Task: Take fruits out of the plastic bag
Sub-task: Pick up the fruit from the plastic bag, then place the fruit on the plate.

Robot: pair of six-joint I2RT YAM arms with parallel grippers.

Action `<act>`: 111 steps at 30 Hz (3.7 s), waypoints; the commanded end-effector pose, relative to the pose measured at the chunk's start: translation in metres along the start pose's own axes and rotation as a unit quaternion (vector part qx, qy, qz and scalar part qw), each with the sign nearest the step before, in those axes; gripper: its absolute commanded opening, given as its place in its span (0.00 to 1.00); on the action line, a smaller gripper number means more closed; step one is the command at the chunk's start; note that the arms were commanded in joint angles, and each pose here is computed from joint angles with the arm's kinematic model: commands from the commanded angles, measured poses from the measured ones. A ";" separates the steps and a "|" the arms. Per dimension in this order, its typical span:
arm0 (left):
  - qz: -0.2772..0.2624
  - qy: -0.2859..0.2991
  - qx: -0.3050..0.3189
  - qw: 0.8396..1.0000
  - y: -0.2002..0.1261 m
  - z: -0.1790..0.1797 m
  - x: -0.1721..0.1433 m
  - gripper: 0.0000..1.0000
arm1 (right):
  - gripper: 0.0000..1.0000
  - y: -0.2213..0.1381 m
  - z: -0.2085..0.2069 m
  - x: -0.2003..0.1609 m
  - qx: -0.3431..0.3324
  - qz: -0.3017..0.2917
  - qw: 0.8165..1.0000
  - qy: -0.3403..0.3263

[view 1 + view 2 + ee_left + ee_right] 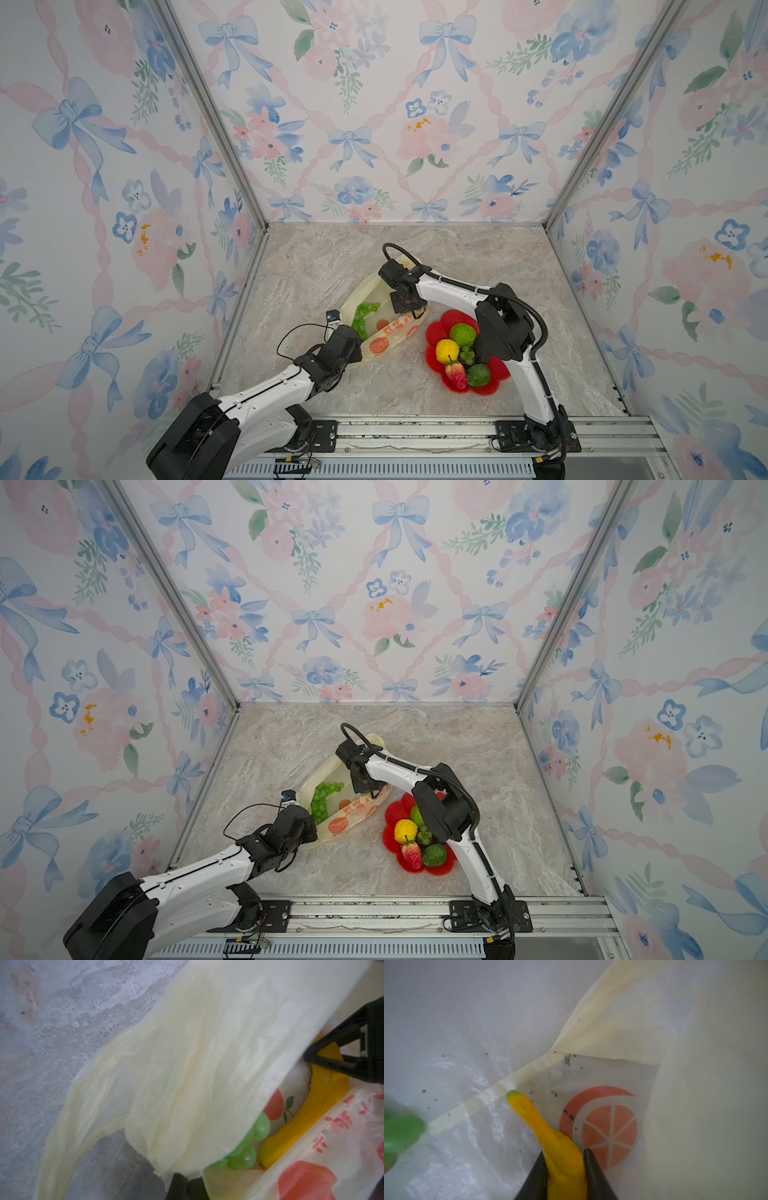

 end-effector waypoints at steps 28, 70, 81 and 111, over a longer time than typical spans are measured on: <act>-0.006 0.036 0.003 0.999 -0.004 -0.003 0.008 0.00 | 0.17 -0.069 0.010 0.038 0.030 -0.078 0.996 -0.032; -0.044 0.069 0.032 0.996 -0.002 -0.014 0.038 0.00 | 0.15 -0.153 -0.127 -0.164 -0.043 0.024 0.998 0.044; -0.058 0.100 0.042 0.992 -0.003 -0.013 0.049 0.00 | 0.15 -0.155 -0.148 -0.230 -0.081 0.087 0.985 0.128; -0.055 0.100 0.014 0.993 -0.004 -0.014 0.047 0.00 | 0.14 -0.116 -0.163 -0.255 -0.199 0.170 0.957 0.127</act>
Point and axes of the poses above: each gripper's point midway between its finger pads, its own y axis out along the fingers, its own z axis along the line the jaws close on, x = y × z, the point moved 3 cm from there along -y, back along the fingers, and after that the axes turned 10 degrees about -y, right-handed, at the moved point
